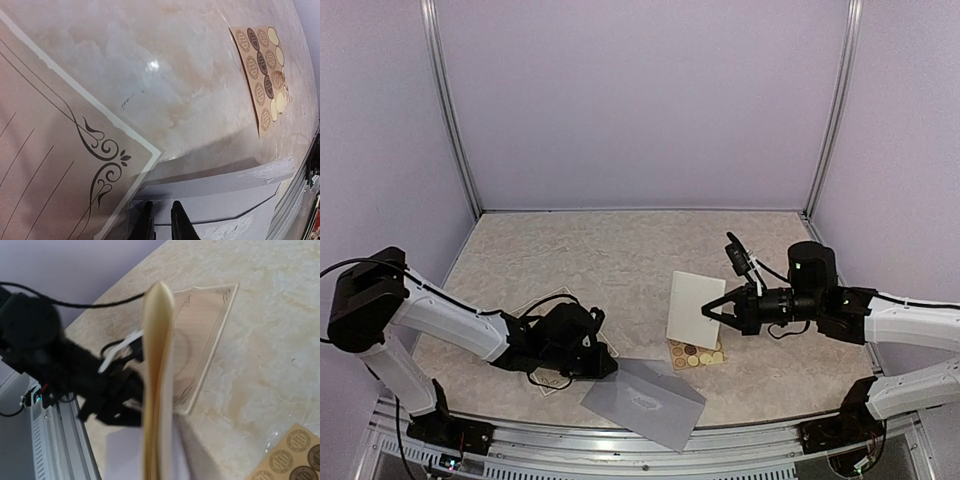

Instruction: Place the letter into the envelope and seal it

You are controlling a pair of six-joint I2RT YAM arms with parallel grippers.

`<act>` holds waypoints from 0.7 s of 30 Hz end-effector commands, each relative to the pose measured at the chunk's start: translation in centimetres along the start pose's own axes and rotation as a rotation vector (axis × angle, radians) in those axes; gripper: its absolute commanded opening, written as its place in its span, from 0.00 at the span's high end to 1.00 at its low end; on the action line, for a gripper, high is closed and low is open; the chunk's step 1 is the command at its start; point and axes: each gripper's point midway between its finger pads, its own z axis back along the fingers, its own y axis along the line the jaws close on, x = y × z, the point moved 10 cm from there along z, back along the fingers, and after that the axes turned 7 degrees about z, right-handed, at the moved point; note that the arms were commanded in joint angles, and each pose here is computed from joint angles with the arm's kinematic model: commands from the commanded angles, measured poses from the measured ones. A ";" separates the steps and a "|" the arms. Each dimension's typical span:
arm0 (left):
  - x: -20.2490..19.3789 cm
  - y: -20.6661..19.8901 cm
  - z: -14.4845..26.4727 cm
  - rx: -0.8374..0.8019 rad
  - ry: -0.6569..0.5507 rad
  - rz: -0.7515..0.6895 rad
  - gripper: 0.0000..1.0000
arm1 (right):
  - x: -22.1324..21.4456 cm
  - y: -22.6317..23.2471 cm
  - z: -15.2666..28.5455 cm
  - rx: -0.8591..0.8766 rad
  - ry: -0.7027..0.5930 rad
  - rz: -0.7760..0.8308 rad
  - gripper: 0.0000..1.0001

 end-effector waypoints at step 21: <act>8.4 -3.9 -4.1 -0.042 -0.164 -0.383 0.86 | -2.2 0.9 -4.1 0.027 0.266 -0.232 1.00</act>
